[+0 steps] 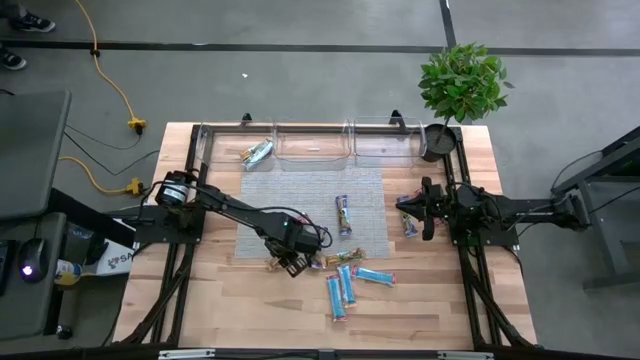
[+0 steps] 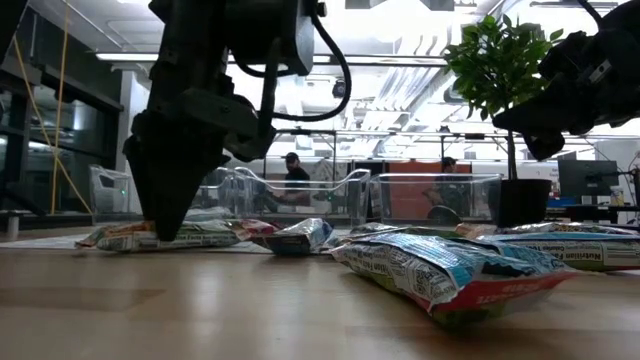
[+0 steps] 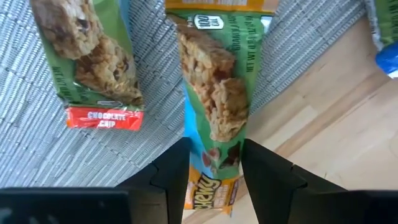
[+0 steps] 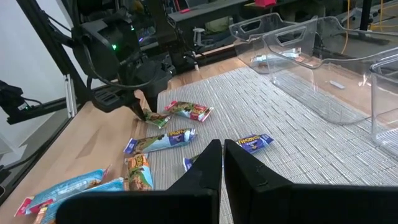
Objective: Pick and place Granola Bars by type
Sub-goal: Put the yellow granola bar into the left transparent bin
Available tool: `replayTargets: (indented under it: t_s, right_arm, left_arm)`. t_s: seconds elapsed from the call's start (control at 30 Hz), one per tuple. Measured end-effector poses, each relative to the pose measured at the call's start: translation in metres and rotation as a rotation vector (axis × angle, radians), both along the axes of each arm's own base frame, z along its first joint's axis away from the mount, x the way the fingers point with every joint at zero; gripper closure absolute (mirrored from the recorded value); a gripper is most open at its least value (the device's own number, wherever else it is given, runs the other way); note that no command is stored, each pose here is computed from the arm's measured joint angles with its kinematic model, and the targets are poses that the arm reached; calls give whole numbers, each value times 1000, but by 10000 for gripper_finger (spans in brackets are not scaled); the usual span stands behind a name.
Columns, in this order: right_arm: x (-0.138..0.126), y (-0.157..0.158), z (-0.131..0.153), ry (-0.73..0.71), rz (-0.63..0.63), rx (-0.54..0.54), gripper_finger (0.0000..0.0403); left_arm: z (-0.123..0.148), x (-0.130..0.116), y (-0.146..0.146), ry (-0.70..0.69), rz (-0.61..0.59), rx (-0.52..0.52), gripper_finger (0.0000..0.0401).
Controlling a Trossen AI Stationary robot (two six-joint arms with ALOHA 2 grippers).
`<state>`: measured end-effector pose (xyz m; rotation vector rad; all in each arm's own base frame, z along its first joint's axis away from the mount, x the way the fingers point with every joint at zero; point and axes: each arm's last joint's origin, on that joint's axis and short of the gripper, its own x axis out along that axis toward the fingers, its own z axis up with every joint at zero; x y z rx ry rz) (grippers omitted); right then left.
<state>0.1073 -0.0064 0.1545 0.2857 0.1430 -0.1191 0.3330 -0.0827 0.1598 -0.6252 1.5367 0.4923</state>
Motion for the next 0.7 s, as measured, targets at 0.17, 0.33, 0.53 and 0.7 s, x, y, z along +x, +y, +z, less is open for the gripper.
replayTargets:
  t_s: [0.17, 0.33, 0.53, 0.7]
  right_arm:
    - [0, 0, 0, 0, 0, 0, 402]
    - [0, 0, 0, 0, 0, 0, 402]
    - [0, 0, 0, 0, -1, 0, 402]
    - [0, 0, 0, -1, -1, 0, 402]
  left_arm:
    - [0, 0, 0, -2, 0, 3, 289]
    - [1, 0, 0, -1, 1, 2, 333]
    - [11, -8, 1, 43, 37, -17, 355]
    - [48, -16, 9, 63, 69, 90, 356]
